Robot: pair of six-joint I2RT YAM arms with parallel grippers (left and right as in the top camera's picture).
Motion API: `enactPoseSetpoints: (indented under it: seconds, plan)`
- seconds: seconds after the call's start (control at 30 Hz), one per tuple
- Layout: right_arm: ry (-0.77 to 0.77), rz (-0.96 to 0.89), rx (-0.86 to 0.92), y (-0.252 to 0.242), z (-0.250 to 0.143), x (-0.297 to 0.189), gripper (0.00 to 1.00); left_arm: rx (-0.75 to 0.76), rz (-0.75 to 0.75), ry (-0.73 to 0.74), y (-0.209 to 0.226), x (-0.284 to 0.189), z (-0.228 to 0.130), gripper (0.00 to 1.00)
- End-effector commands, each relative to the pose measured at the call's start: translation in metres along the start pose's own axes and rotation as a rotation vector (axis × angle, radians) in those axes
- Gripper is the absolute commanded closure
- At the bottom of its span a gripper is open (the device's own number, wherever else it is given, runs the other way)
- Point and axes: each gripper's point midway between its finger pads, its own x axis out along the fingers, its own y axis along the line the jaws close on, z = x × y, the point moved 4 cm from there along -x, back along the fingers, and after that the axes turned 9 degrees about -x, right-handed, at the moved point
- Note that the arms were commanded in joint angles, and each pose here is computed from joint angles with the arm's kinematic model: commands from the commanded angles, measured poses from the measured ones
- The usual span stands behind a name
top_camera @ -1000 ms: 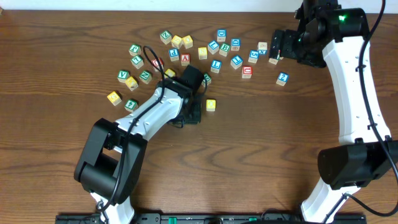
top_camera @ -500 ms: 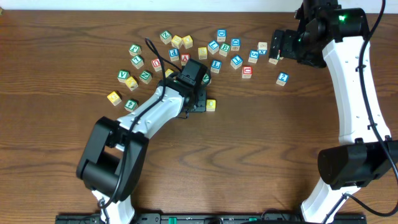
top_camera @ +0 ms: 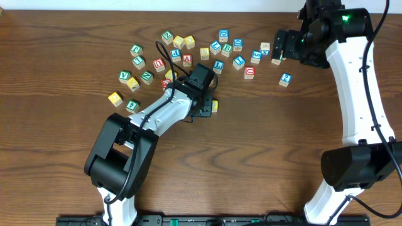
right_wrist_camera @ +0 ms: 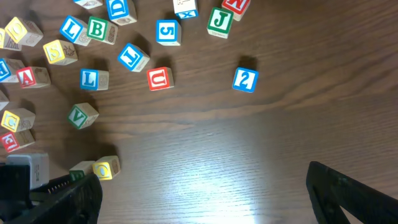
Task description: Spell out ROBOT
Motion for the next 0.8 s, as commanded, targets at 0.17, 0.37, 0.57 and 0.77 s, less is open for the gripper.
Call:
enactPoseSetpoints:
  seconds: [0.17, 0.37, 0.57, 0.77]
  plan:
    - [-0.012, 0.004, -0.01, -0.0004, -0.0017, -0.0077, 0.01, 0.016, 0.002, -0.02, -0.0024, -0.0011, 0.0072, 0.69]
    - [-0.012, 0.004, -0.009, -0.0005, -0.0018, -0.0077, 0.01, 0.015, 0.0, -0.023, -0.0028, -0.0011, 0.0078, 0.68]
    - [-0.012, 0.004, -0.01, -0.0005, -0.0018, -0.0077, 0.01, 0.015, -0.001, -0.024, -0.0029, -0.0011, 0.0079, 0.68]
    - [-0.012, 0.004, -0.01, -0.0005, -0.0018, -0.0077, 0.01, 0.015, -0.001, -0.024, -0.003, -0.0011, 0.008, 0.68]
